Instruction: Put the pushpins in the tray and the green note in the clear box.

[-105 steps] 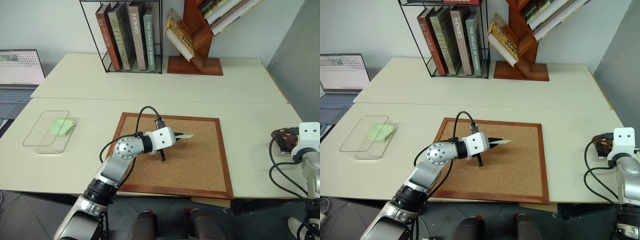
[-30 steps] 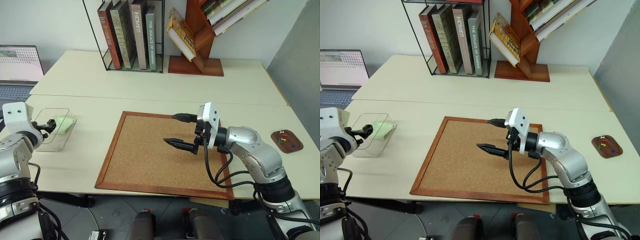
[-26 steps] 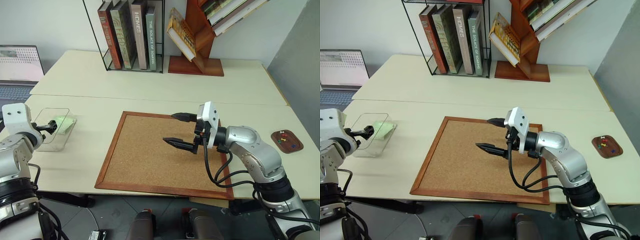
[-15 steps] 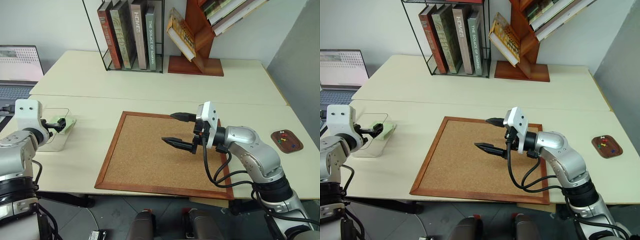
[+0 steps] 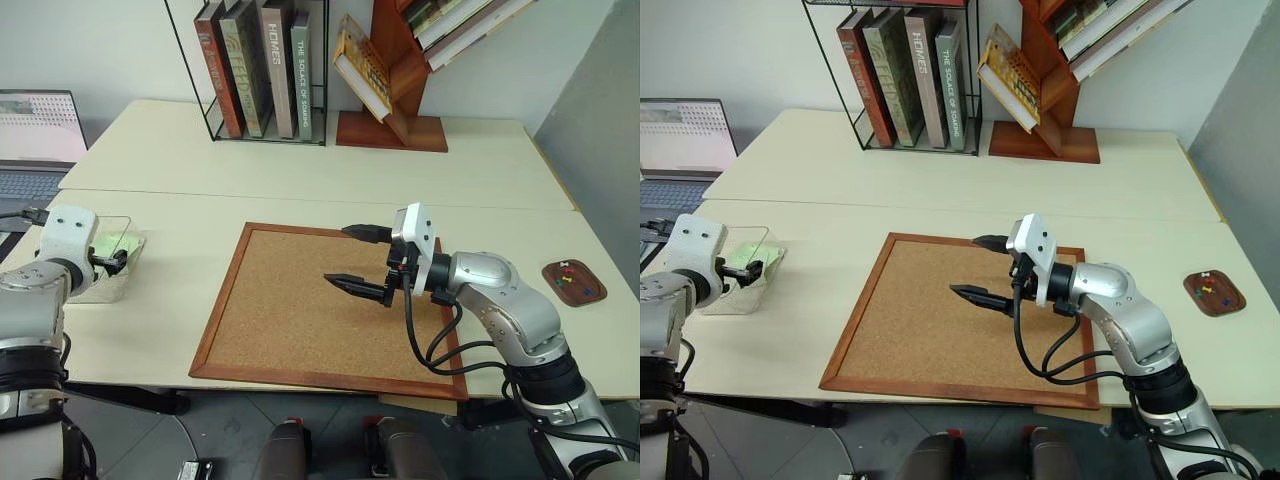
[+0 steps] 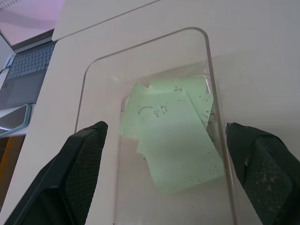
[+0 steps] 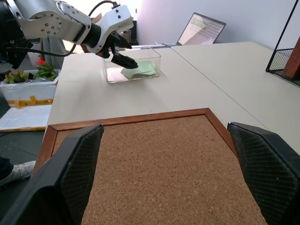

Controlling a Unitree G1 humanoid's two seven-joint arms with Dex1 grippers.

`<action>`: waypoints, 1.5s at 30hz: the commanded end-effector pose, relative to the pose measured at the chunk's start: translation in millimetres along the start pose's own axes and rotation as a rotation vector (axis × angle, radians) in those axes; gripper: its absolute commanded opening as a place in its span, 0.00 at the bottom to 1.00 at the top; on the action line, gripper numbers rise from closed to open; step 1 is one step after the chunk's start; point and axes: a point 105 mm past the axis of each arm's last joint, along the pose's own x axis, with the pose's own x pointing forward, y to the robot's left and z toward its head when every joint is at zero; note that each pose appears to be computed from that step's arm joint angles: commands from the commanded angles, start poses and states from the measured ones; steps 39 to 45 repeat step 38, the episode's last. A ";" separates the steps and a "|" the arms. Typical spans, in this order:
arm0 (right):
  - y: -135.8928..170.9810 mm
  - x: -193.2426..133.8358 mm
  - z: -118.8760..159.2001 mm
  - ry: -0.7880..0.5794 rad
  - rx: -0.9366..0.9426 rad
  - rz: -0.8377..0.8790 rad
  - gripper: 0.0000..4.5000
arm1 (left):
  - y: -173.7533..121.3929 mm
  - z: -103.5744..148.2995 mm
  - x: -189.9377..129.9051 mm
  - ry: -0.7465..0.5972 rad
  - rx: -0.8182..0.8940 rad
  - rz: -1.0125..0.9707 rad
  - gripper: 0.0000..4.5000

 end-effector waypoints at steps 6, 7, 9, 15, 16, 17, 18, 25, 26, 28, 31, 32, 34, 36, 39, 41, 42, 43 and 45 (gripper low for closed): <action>0.5 -3.6 16.4 -0.045 -0.050 0.006 1.00 | -18.0 61.2 -21.5 -0.268 -0.282 -0.186 0.95; 0.6 -3.8 17.1 -0.046 -0.051 0.008 1.00 | -20.5 62.8 -24.2 -0.274 -0.294 -0.212 0.95; 2.1 -4.8 18.1 -0.045 -0.053 0.022 1.00 | -26.9 62.8 -32.1 -0.273 -0.265 -0.280 0.95; 1.4 -10.6 18.5 -0.026 -0.058 0.045 1.00 | -46.9 70.3 -59.9 -0.319 -0.048 -0.459 0.95; -0.4 -12.3 18.7 -0.021 -0.062 0.043 1.00 | -52.3 71.1 -66.1 -0.326 -0.011 -0.502 0.95; -2.1 -13.8 19.0 -0.017 -0.065 0.039 1.00 | -56.8 70.9 -71.0 -0.329 0.011 -0.535 0.95; -3.9 -15.4 19.2 -0.013 -0.070 0.033 1.00 | -61.6 70.7 -75.6 -0.332 0.037 -0.566 0.95; -16.5 -45.2 10.8 0.037 -0.063 -0.073 1.00 | -108.3 91.1 -101.5 -0.478 0.122 -0.726 0.95; -18.4 -51.4 7.1 0.051 -0.059 -0.100 1.00 | -117.6 93.9 -104.6 -0.494 0.130 -0.757 0.95; -19.2 -60.5 1.0 0.072 -0.054 -0.135 1.00 | -131.2 97.3 -108.9 -0.511 0.139 -0.803 0.95; -17.9 -77.6 -12.8 0.117 -0.049 -0.207 1.00 | -164.6 101.6 -117.5 -0.536 0.175 -0.922 0.95; -17.2 -82.5 -17.0 0.131 -0.050 -0.231 1.00 | -175.0 101.3 -119.4 -0.538 0.191 -0.961 0.95; -15.3 -87.8 -22.0 0.147 -0.051 -0.256 1.00 | -187.3 99.4 -119.9 -0.533 0.194 -1.008 0.95; -13.9 -89.5 -24.0 0.153 -0.054 -0.270 1.00 | -194.5 99.0 -119.4 -0.536 0.187 -1.041 0.95; -13.8 -89.3 -24.6 0.152 -0.058 -0.283 1.00 | -200.9 101.0 -119.5 -0.558 0.177 -1.075 0.95; -13.8 -89.3 -24.6 0.152 -0.058 -0.283 1.00 | -200.9 101.0 -119.5 -0.558 0.177 -1.075 0.95; -13.8 -89.3 -24.6 0.152 -0.058 -0.283 1.00 | -200.9 101.0 -119.5 -0.558 0.177 -1.075 0.95; -13.8 -89.3 -24.6 0.152 -0.058 -0.283 1.00 | -200.9 101.0 -119.5 -0.558 0.177 -1.075 0.95; -13.8 -89.3 -24.6 0.152 -0.058 -0.283 1.00 | -200.9 101.0 -119.5 -0.558 0.177 -1.075 0.95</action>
